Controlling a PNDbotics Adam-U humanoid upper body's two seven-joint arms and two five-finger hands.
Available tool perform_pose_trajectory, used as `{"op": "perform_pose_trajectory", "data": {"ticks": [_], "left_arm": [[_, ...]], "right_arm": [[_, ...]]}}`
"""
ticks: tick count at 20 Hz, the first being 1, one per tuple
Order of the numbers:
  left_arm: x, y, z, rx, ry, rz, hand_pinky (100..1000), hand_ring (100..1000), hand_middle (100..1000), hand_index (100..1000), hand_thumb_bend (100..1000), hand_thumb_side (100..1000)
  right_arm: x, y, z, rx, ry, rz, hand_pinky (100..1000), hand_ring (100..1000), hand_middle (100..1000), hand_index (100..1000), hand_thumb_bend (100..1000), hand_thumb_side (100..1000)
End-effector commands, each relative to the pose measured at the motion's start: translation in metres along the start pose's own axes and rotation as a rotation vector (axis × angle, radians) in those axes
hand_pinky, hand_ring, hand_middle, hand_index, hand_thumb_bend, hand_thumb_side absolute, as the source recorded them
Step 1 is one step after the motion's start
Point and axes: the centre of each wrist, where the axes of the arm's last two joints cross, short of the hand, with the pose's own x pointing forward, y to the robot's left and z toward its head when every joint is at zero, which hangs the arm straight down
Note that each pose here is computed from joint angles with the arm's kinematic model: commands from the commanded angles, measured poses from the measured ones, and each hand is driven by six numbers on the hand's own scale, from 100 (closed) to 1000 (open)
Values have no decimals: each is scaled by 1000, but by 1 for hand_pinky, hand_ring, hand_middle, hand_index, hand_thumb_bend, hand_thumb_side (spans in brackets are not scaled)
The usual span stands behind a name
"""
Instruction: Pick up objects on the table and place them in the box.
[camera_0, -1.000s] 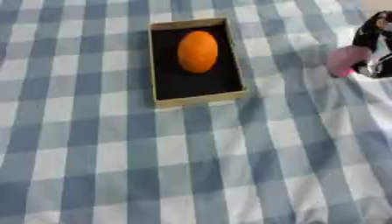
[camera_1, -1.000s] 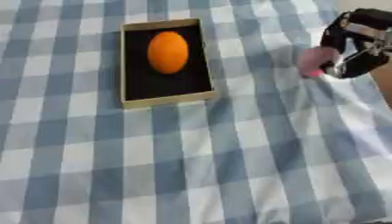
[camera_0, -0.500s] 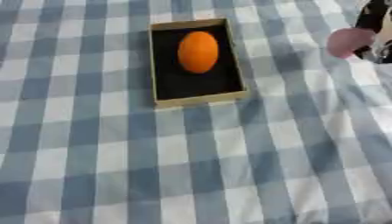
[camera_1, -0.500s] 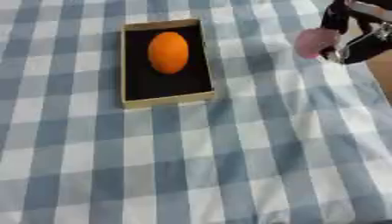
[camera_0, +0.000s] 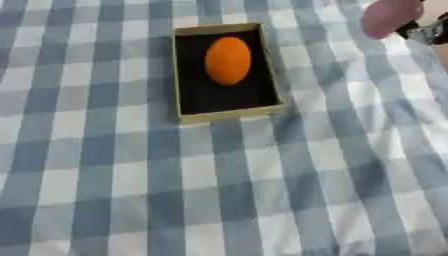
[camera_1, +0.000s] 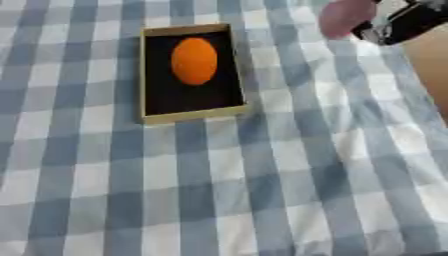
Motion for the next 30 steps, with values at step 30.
{"op": "perform_pose_trajectory", "data": {"ticks": [30], "left_arm": [[5,1,-8,-9,-33,15,850,841,742,847,100,720]], "right_arm": [[61,19,-137,189,-228,-116,270,548,494,588,100,100]]}}
